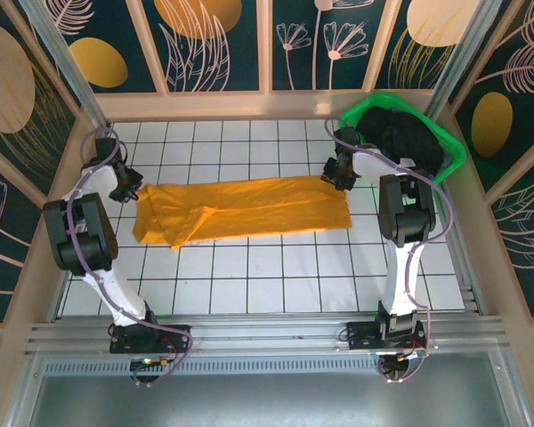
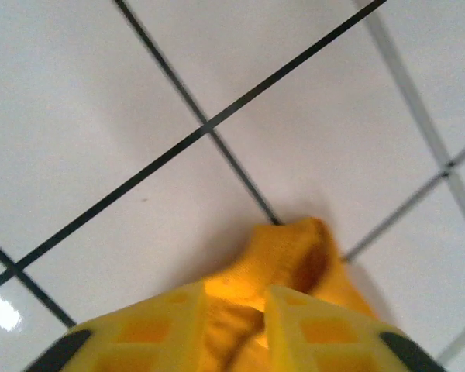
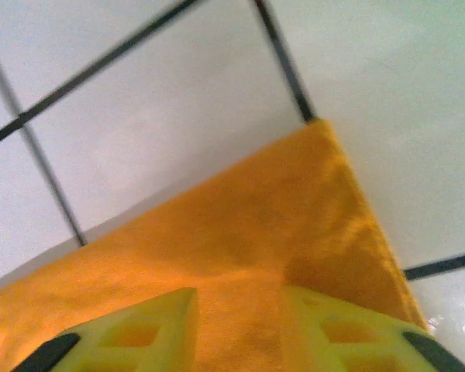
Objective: Fold and stack the t-shirts
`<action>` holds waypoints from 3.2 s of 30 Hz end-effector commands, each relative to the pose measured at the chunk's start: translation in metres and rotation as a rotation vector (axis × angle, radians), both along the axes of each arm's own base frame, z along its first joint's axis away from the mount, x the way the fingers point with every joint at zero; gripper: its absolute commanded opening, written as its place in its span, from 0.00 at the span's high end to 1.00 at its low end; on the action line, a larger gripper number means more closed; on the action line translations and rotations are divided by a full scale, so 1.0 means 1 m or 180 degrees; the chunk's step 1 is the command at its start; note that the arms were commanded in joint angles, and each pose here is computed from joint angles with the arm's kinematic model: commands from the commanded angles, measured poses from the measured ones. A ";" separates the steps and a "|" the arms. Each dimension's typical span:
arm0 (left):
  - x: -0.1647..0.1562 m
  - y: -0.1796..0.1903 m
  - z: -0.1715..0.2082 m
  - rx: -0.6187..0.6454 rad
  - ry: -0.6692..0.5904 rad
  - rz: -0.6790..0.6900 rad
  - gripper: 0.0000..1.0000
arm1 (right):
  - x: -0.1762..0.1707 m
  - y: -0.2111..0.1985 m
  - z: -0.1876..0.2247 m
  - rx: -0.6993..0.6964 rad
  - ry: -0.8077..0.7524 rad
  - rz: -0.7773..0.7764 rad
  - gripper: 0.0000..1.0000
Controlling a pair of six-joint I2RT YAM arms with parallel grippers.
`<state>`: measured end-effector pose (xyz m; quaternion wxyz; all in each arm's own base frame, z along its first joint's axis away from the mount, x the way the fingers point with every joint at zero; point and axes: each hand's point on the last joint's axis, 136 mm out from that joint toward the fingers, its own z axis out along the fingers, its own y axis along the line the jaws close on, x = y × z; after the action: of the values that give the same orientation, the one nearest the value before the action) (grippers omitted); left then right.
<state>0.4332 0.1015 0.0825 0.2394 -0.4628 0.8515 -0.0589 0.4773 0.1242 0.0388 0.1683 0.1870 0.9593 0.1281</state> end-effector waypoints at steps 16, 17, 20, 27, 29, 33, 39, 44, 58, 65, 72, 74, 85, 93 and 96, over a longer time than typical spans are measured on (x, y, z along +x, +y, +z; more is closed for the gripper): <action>-0.039 -0.173 -0.024 -0.0694 -0.0347 -0.2130 0.61 | -0.065 0.123 0.096 0.1058 -0.0661 0.1276 0.50; -0.039 -0.174 -0.025 -0.0684 -0.0344 -0.2153 0.61 | -0.066 0.123 0.097 0.1062 -0.0661 0.1278 0.50; -0.037 -0.177 -0.025 -0.0689 -0.0378 -0.2201 0.60 | -0.068 0.124 0.096 0.1076 -0.0646 0.1265 0.50; -0.042 -0.180 -0.048 -0.0680 -0.0185 -0.2263 0.60 | -0.069 0.127 0.095 0.1117 -0.0626 0.1259 0.50; -0.042 -0.181 -0.049 -0.0651 -0.0176 -0.2276 0.59 | -0.068 0.129 0.097 0.1131 -0.0638 0.1262 0.50; -0.054 -0.182 -0.061 -0.0705 -0.0093 -0.2261 0.58 | -0.066 0.131 0.101 0.1160 -0.0651 0.1268 0.50; -0.052 -0.190 -0.034 -0.0774 -0.0357 -0.2205 0.61 | -0.066 0.133 0.097 0.1167 -0.0618 0.1279 0.50; -0.061 -0.208 -0.030 -0.0906 -0.0307 -0.2244 0.66 | -0.067 0.132 0.091 0.1160 -0.0577 0.1276 0.50; -0.096 -0.247 -0.035 -0.1032 -0.0025 -0.2347 0.99 | -0.071 0.128 0.090 0.1133 -0.0562 0.1272 0.51; -0.115 -0.272 -0.037 -0.1270 0.0068 -0.2295 0.94 | -0.076 0.123 0.082 0.1109 -0.0510 0.1242 0.51; -0.120 -0.278 -0.016 -0.1283 0.0034 -0.2344 0.59 | -0.077 0.116 0.074 0.1085 -0.0465 0.1172 0.51; -0.113 -0.260 -0.011 -0.0993 0.0066 -0.2286 0.52 | -0.077 0.117 0.075 0.1106 -0.0474 0.1191 0.51; -0.075 -0.101 -0.022 -0.0122 0.0149 -0.1119 0.59 | -0.106 0.178 0.105 0.1482 -0.0689 0.1965 0.50; -0.065 -0.078 -0.046 -0.0062 0.0216 -0.1082 0.59 | -0.111 0.176 0.107 0.1452 -0.0686 0.1986 0.50; -0.062 -0.082 -0.052 -0.0159 0.0185 -0.1087 0.60 | -0.112 0.174 0.105 0.1443 -0.0668 0.1968 0.50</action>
<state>0.3608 0.0207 0.0312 0.1781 -0.3313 0.9216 -0.0960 0.3679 0.2989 0.1265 0.1545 -0.0742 0.9051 0.3892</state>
